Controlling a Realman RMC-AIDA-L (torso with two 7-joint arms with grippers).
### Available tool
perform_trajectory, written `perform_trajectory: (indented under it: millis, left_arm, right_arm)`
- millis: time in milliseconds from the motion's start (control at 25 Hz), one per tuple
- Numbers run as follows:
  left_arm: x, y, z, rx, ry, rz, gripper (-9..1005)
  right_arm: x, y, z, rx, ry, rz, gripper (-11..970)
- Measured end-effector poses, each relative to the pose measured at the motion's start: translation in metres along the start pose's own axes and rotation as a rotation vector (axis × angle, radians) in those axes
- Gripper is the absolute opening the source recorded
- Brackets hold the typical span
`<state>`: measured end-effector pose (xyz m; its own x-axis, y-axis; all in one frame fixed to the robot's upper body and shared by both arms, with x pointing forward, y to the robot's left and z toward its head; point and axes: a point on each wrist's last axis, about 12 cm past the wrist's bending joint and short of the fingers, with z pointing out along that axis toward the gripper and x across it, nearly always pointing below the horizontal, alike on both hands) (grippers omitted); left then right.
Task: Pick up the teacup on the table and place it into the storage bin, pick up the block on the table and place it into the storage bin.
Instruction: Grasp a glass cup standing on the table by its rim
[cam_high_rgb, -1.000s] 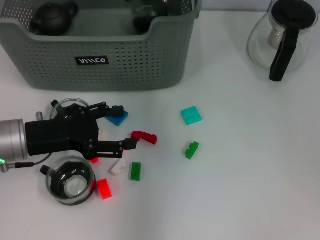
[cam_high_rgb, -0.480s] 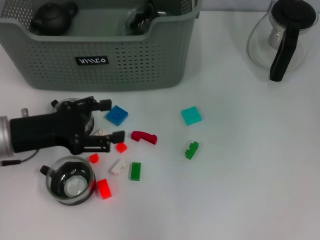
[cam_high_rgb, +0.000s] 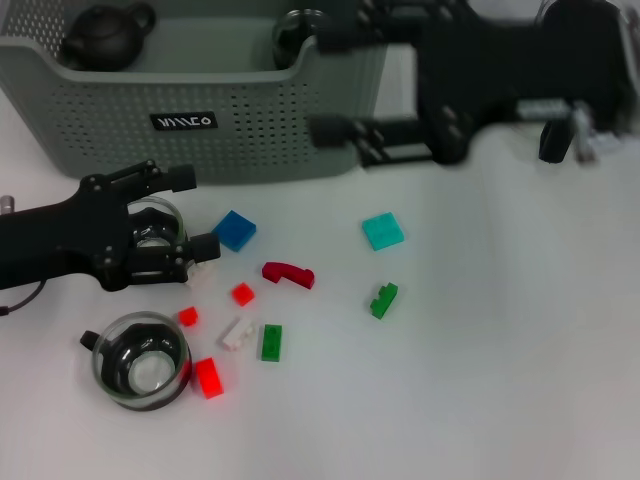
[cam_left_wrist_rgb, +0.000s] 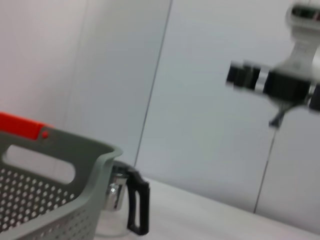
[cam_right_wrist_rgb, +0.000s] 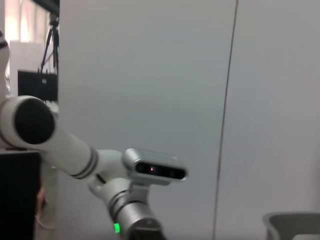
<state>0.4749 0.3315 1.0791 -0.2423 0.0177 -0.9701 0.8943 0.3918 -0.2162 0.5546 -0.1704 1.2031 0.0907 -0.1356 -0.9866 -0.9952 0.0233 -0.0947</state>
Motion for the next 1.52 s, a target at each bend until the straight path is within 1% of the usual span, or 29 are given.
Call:
perform_trajectory:
  millis: [80,200,320,480,720,920,1120,1160,1200,1360,1400,1520]
  left_arm:
    - [-0.002,-0.002,-0.001,0.018,-0.009,0.003,878]
    - [-0.004,-0.003,-0.004,0.044,-0.008,0.001,877]
    - [-0.005,-0.004,-0.006,0.066,0.005,-0.011,877]
    - [-0.004,-0.005,-0.007,0.094,0.046,-0.014,877]
    - [-0.004,-0.003,-0.010,0.121,0.167,-0.067,876]
    - [-0.003,-0.005,-0.013,0.152,0.238,-0.057,875]
    - [-0.008,-0.004,-0.019,0.185,0.358,-0.025,875]
    - [-0.008,-0.004,-0.019,0.185,0.358,-0.025,875]
    - [-0.012,-0.004,-0.019,0.215,0.404,-0.011,875]
    - [-0.019,-0.004,-0.019,0.253,0.458,0.010,874]
    - [-0.019,-0.004,-0.019,0.253,0.458,0.010,874]
    - [-0.025,-0.003,-0.018,0.250,0.523,0.014,874]
  right_arm:
    - [0.013,0.010,-0.010,0.001,-0.019,0.037,768]
    - [0.030,0.019,-0.020,0.002,-0.029,0.087,766]
    - [0.043,0.024,-0.028,-0.007,0.003,0.133,766]
    - [0.056,0.024,-0.032,-0.047,0.109,0.177,767]
    - [0.068,0.022,-0.018,-0.163,0.200,0.245,766]
    - [0.074,0.013,0.002,-0.219,0.243,0.309,766]
    - [0.078,0.007,0.018,-0.214,0.306,0.314,767]
    - [0.078,0.006,0.022,-0.209,0.313,0.308,767]
    - [0.078,0.005,0.024,-0.202,0.315,0.305,767]
    - [0.077,0.000,0.029,-0.177,0.321,0.296,767]
    - [0.077,-0.002,0.030,-0.170,0.319,0.293,767]
    - [0.076,-0.005,0.031,-0.150,0.316,0.289,767]
